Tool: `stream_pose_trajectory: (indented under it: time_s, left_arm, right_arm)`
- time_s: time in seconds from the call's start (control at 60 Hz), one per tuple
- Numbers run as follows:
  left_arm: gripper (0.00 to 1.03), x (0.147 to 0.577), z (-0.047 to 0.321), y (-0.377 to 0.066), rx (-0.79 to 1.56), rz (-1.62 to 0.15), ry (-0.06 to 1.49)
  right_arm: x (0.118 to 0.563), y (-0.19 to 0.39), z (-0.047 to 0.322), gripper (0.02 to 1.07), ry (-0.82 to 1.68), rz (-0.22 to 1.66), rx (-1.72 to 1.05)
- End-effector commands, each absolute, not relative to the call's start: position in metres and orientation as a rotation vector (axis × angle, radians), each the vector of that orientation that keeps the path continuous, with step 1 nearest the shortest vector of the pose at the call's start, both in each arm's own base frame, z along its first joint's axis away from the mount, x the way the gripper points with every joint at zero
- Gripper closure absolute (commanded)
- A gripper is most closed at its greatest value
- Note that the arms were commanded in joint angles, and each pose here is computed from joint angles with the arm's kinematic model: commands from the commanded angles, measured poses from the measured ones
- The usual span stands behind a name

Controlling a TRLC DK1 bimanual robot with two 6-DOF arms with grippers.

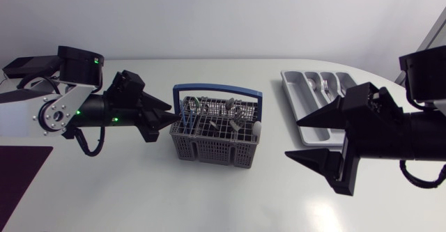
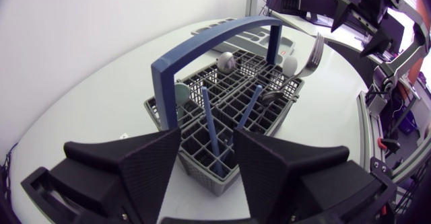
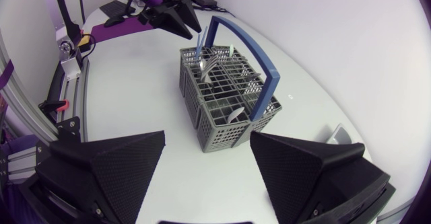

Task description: Unload the cutlery basket into the drawer organizer.

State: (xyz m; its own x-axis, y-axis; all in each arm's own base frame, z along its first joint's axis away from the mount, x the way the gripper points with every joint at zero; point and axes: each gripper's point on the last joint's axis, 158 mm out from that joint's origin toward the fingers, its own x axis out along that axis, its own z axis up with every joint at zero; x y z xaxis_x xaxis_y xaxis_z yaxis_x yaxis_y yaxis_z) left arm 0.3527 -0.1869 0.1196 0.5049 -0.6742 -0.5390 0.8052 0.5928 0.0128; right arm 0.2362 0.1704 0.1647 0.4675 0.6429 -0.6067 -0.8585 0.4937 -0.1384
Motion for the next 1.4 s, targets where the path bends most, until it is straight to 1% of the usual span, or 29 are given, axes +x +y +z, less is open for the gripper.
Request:
stream_pose_trajectory:
  time_s: [0.0,0.317,0.517,0.55,0.617,0.667,0.75,0.833,0.867,0.967,1.0,1.217,1.383]
  left_arm:
    - [0.63,0.362,0.126,-0.192,0.242,-0.887,0.519]
    - [0.63,0.373,0.13,-0.201,0.203,-0.863,0.528]
    - [0.63,0.376,0.124,-0.212,0.22,-0.856,0.543]
    - [0.69,0.377,0.122,-0.214,0.224,-0.854,0.548]
    - [0.7,0.379,0.119,-0.215,0.221,-0.844,0.558]
    - [0.73,0.381,0.117,-0.217,0.211,-0.837,0.569]
    - [0.79,0.384,0.115,-0.215,0.172,-0.821,0.606]
    - [0.84,0.386,0.116,-0.213,0.157,-0.811,0.617]
    - [0.87,0.386,0.116,-0.212,0.154,-0.809,0.62]
    - [0.91,0.384,0.114,-0.213,0.15,-0.811,0.641]
    - [0.95,0.382,0.114,-0.214,0.147,-0.817,0.646]
    - [0.96,0.378,0.125,-0.215,0.149,-0.825,0.646]
    - [0.96,0.375,0.146,-0.215,0.149,-0.83,0.619]
  right_arm:
    - [0.226,0.169,0.151,0.16,0.573,0.962,-0.441]
    - [0.213,0.171,0.143,0.16,0.58,0.956,-0.449]
    - [0.209,0.169,0.14,0.16,0.581,0.954,-0.448]
    - [0.208,0.169,0.14,0.16,0.58,0.954,-0.452]
    - [0.207,0.169,0.14,0.16,0.577,0.95,-0.456]
    - [0.206,0.169,0.139,0.16,0.578,0.95,-0.457]
    - [0.205,0.168,0.139,0.16,0.577,0.949,-0.456]
    - [0.204,0.168,0.137,0.16,0.58,0.949,-0.454]
    - [0.204,0.168,0.137,0.16,0.578,0.951,-0.454]
    - [0.203,0.169,0.133,0.16,0.582,0.954,-0.452]
    - [0.203,0.169,0.133,0.16,0.584,0.954,-0.452]
    - [0.202,0.168,0.132,0.16,0.585,0.953,-0.454]
    - [0.201,0.17,0.133,0.16,0.58,0.958,-0.456]
